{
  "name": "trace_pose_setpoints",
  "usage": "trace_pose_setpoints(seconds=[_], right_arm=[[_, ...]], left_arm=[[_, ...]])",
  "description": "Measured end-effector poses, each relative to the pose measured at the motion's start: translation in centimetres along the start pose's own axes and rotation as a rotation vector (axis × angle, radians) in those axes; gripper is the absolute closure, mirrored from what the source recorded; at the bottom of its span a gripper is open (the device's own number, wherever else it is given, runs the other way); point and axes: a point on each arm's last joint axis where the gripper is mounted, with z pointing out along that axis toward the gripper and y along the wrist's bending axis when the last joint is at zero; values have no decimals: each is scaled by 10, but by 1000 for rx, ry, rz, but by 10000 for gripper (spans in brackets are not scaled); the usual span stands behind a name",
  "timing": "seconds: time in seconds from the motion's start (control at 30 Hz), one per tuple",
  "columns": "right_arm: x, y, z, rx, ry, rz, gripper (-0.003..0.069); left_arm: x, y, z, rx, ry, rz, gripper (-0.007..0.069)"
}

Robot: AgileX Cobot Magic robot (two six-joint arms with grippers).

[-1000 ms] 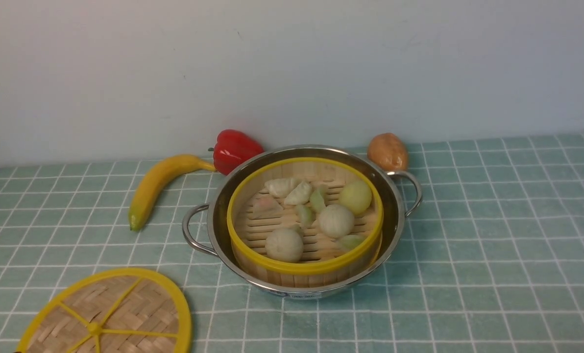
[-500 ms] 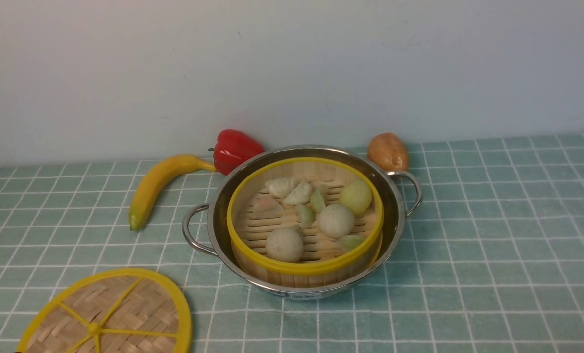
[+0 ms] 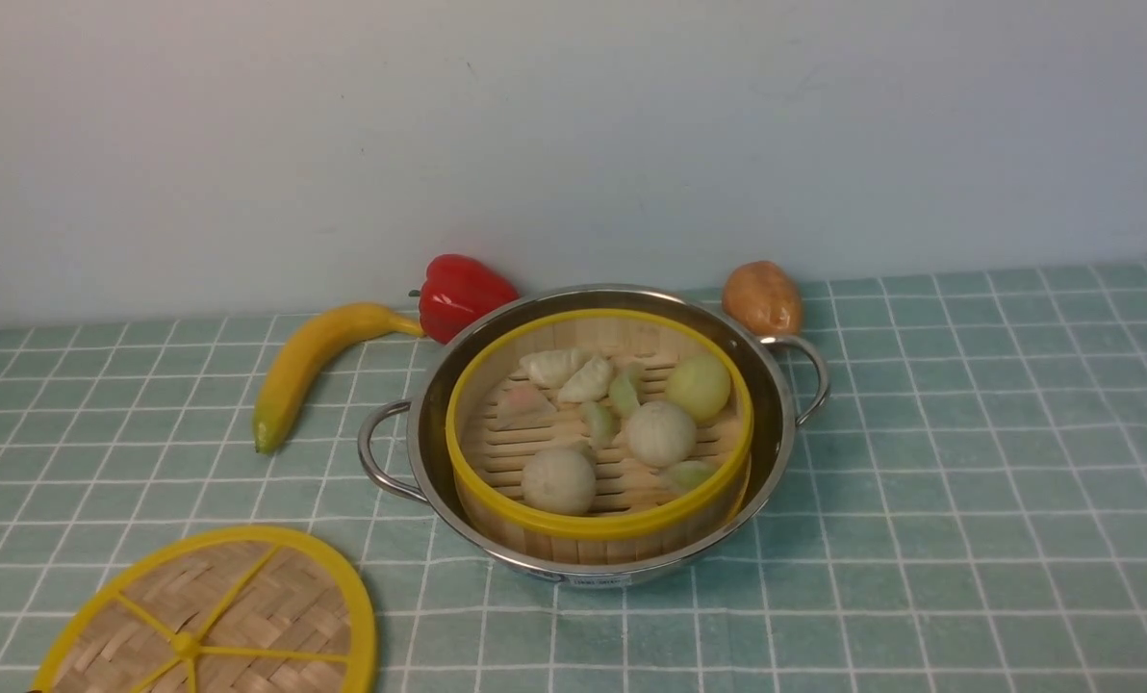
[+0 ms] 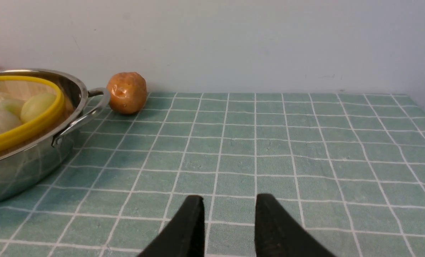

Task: Place the steamer in the pot on the blue tablecloth, and put the lid on the steamer.
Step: 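Grasp the bamboo steamer lid lying on the table by its centre knob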

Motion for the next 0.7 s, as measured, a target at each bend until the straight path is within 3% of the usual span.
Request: trace_pose_setpoints(seconds=[0.7], right_arm=[[0,0,0,0,0,3,419]], left_arm=[[-2,0,0,0,-21,-5,382]])
